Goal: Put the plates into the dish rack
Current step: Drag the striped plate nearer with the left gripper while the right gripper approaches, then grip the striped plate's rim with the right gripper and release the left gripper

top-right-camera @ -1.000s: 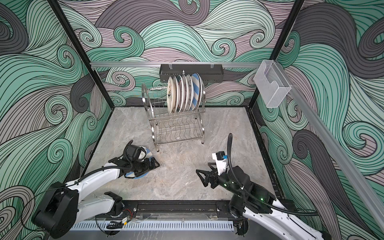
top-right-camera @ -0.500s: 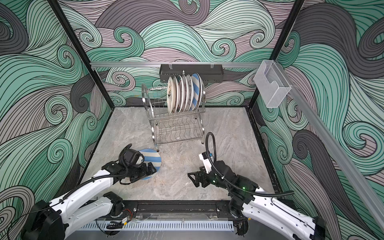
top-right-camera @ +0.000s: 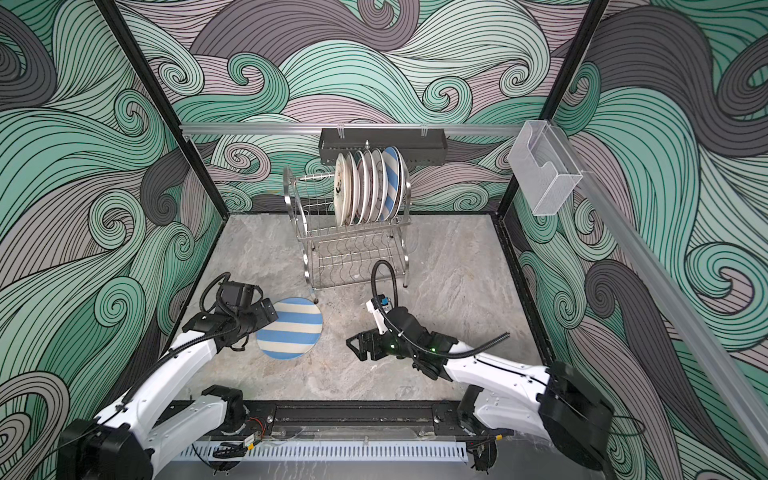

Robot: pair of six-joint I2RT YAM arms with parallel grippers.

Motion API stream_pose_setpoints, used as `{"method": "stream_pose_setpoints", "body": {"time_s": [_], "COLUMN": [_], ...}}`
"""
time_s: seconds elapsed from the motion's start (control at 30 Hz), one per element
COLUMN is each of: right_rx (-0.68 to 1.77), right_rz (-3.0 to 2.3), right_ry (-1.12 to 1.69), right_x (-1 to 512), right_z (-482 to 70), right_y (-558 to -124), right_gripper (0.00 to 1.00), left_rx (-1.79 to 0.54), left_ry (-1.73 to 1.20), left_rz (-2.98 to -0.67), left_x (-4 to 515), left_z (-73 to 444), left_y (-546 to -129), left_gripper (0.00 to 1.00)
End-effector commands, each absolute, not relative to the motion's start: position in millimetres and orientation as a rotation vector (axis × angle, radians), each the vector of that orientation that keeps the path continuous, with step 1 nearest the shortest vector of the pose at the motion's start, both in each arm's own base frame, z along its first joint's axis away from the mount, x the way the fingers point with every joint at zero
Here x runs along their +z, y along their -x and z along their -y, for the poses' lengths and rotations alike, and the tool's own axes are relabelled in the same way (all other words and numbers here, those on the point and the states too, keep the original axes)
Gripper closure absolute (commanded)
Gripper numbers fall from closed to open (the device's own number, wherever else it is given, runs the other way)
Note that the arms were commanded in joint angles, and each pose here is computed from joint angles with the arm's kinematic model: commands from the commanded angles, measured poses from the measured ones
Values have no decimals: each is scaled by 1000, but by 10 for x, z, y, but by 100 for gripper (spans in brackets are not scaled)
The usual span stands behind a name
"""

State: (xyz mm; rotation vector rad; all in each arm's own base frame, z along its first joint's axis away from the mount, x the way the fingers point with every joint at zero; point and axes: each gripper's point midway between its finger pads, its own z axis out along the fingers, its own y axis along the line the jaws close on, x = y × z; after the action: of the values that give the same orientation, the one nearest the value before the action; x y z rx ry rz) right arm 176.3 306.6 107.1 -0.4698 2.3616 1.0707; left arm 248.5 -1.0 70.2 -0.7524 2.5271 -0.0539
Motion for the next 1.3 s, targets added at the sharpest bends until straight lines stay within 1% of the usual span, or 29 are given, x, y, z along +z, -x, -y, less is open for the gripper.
{"method": "stream_pose_setpoints", "body": {"time_s": [0.0,0.1,0.2,0.33,0.63,0.87,0.97,1.0,1.03,1.13,1.27], "right_rx": [1154,1168,1242,1319,1288,1312,1282,1264,1253,1239,1247], "right_rz": [-2222,-2232,-2254,-2278,-2389,-2437,-2453,-2458,-2459,-2466,-2471], "right_ry": [435,421,439,444,470,455,417,406,396,393,392], "right_x": [1361,1268,1170,979,614,426,365,344,343,315,286], "right_z": [-3351,-3512,-3742,-3957,-4145,-4300,-4264,-4240,-4222,-4221,-4259], "right_y": [-1969,-2055,-2073,-2081,-2098,-2119,-2149,-2161,-2173,-2183,-2195], "right_gripper": [11,12,13,17,17,18,19,19,18,18,18], "left_rx": [-147,-229,-286,-340,-441,-425,-294,-215,-189,-165,-131], "left_ry": [707,692,670,631,613,629,653,674,687,712,748], "left_rz": [-2519,-2559,-2594,-2627,-2654,-2667,-2652,-2625,-2590,-2520,-2600], "left_x": [649,570,516,462,385,368,423,462,493,499,363], "left_z": [74,164,235,310,433,416,252,142,84,2,-21], "left_y": [-2677,-2722,-2742,-2726,-2553,-2543,-2542,-2546,-2571,-2670,-2658], "left_gripper": [1,1,1,1,1,1,1,2,1,1,2]}}
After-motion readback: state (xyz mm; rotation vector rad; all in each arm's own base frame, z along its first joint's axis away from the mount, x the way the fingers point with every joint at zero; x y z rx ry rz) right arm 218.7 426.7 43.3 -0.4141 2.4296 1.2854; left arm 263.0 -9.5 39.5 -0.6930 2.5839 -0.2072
